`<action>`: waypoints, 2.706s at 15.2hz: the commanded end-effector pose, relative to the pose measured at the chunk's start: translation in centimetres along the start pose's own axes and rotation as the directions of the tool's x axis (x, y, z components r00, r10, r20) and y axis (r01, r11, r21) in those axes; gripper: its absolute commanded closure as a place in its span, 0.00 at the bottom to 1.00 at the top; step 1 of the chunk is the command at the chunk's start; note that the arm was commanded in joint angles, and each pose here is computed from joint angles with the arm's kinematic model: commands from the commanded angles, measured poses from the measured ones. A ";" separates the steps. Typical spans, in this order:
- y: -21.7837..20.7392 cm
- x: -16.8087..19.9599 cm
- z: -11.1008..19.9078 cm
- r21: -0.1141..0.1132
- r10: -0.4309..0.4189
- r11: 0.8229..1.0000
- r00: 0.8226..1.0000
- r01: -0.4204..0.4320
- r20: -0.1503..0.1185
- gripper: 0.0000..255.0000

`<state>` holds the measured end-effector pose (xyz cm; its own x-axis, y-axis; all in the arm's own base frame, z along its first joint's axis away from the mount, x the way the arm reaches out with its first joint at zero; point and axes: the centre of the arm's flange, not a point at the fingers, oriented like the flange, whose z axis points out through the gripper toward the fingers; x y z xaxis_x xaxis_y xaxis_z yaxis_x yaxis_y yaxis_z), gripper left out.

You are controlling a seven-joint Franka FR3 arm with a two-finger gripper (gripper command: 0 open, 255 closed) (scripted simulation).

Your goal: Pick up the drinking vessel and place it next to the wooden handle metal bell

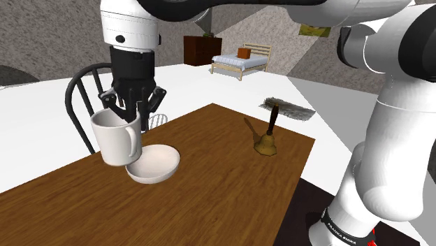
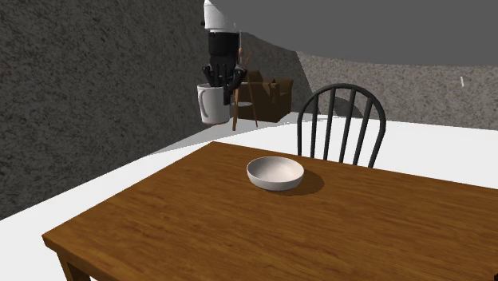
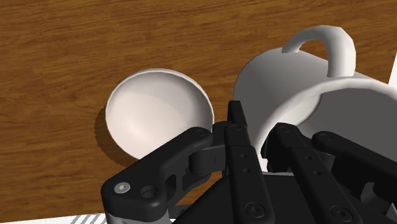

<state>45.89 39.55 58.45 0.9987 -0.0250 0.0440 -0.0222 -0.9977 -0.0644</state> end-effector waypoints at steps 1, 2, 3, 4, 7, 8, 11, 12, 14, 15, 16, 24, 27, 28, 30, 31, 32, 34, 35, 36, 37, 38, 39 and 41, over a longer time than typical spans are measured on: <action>0.0 0.0 -1.1 0.000 0.000 1.000 1.000 0.000 0.000 1.00; 0.0 0.0 -1.6 0.000 0.000 1.000 1.000 0.000 0.000 1.00; -0.1 0.0 -2.1 0.000 0.000 1.000 1.000 0.000 0.000 1.00; -0.1 0.0 -2.6 0.000 0.000 1.000 1.000 0.000 0.000 1.00; -0.2 0.1 -4.2 0.000 0.000 1.000 1.000 0.000 0.000 1.00; -0.2 0.1 -4.7 0.000 0.000 1.000 1.000 0.000 0.000 1.00; -0.3 0.2 -6.3 0.000 0.000 1.000 1.000 0.000 0.000 1.00; -0.4 0.2 -6.8 0.000 0.000 1.000 1.000 0.000 0.000 1.00; -0.4 0.3 -7.9 0.000 0.000 1.000 1.000 0.000 0.000 1.00; -0.5 0.3 -8.2 0.000 0.000 1.000 1.000 0.000 0.000 1.00; 0.8 0.4 -8.3 0.000 0.000 1.000 1.000 0.000 0.000 1.00; 11.3 1.3 -9.0 0.000 0.000 1.000 1.000 0.000 0.000 1.00; 15.3 1.6 -9.2 0.000 0.000 1.000 1.000 0.000 0.000 1.00; 16.6 1.7 -9.3 0.000 0.000 1.000 1.000 0.000 0.000 1.00; 19.2 1.9 -9.4 0.000 0.000 1.000 1.000 0.000 0.000 1.00; 20.5 2.0 -9.5 0.000 0.000 1.000 1.000 0.000 0.000 1.00; 21.9 2.1 -9.6 0.000 0.000 1.000 1.000 0.000 0.000 1.00; 24.5 2.3 -9.8 0.000 0.000 1.000 1.000 0.000 0.000 1.00; 25.8 2.4 -9.9 0.000 0.000 1.000 1.000 0.000 0.000 1.00; 27.1 2.5 -9.9 0.000 0.000 1.000 1.000 0.000 0.000 1.00; 28.4 2.7 -10.0 0.000 0.000 1.000 1.000 0.000 0.000 1.00; 29.7 2.8 -10.1 0.000 0.000 1.000 1.000 0.000 0.000 1.00; 31.0 2.9 -10.2 0.000 0.000 1.000 1.000 0.000 0.000 1.00; 33.7 3.1 -10.3 0.000 0.000 1.000 1.000 0.000 0.000 1.00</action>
<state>47.86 6.71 66.82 0.9987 -0.0265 0.0436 -0.0237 -0.9977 -0.0642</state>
